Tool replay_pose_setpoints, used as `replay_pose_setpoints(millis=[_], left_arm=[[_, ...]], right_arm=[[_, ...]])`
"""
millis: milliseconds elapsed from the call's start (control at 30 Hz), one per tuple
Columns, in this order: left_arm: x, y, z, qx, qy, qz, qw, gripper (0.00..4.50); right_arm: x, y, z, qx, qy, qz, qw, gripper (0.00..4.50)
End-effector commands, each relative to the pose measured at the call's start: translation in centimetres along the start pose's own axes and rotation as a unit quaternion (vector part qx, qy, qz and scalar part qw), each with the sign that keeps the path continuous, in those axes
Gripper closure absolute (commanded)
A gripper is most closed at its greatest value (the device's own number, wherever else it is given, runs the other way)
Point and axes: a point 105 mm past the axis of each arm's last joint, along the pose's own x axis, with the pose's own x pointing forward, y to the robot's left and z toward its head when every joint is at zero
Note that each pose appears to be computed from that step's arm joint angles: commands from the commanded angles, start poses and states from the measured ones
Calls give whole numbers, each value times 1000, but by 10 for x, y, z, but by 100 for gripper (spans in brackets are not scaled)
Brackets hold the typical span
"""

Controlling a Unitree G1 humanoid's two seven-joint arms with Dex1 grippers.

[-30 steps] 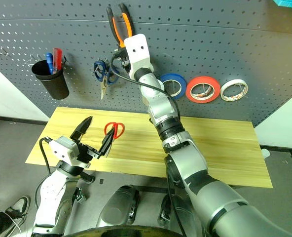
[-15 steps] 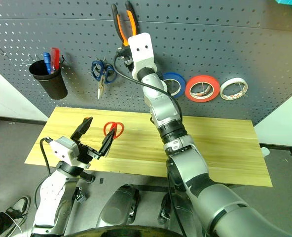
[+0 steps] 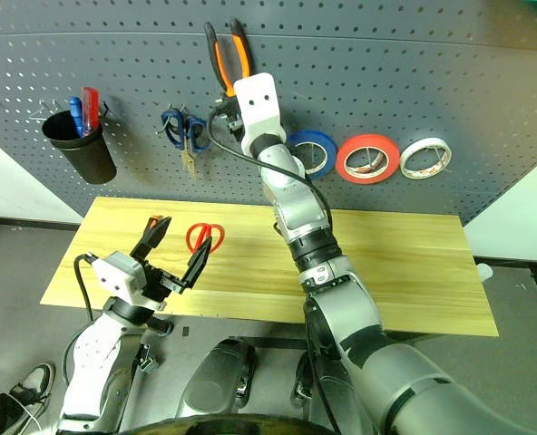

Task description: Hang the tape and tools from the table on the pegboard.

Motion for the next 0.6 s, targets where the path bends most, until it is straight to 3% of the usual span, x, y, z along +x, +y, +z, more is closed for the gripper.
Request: replay_pose_setpoints(millis=[33,467,600], left_arm=[[2,-3,13,8,-22,-8,1000,0],[2,-2,11,8,-22,-5,1000,0],[3,-2,11,9,-22,-5,1000,0]], right_arm=[[-1,4,12,6,-19,-1,1000,239],[-2,14,7,16,-6,24,1000,239],[-2,13,6,14,-4,21,1000,123]])
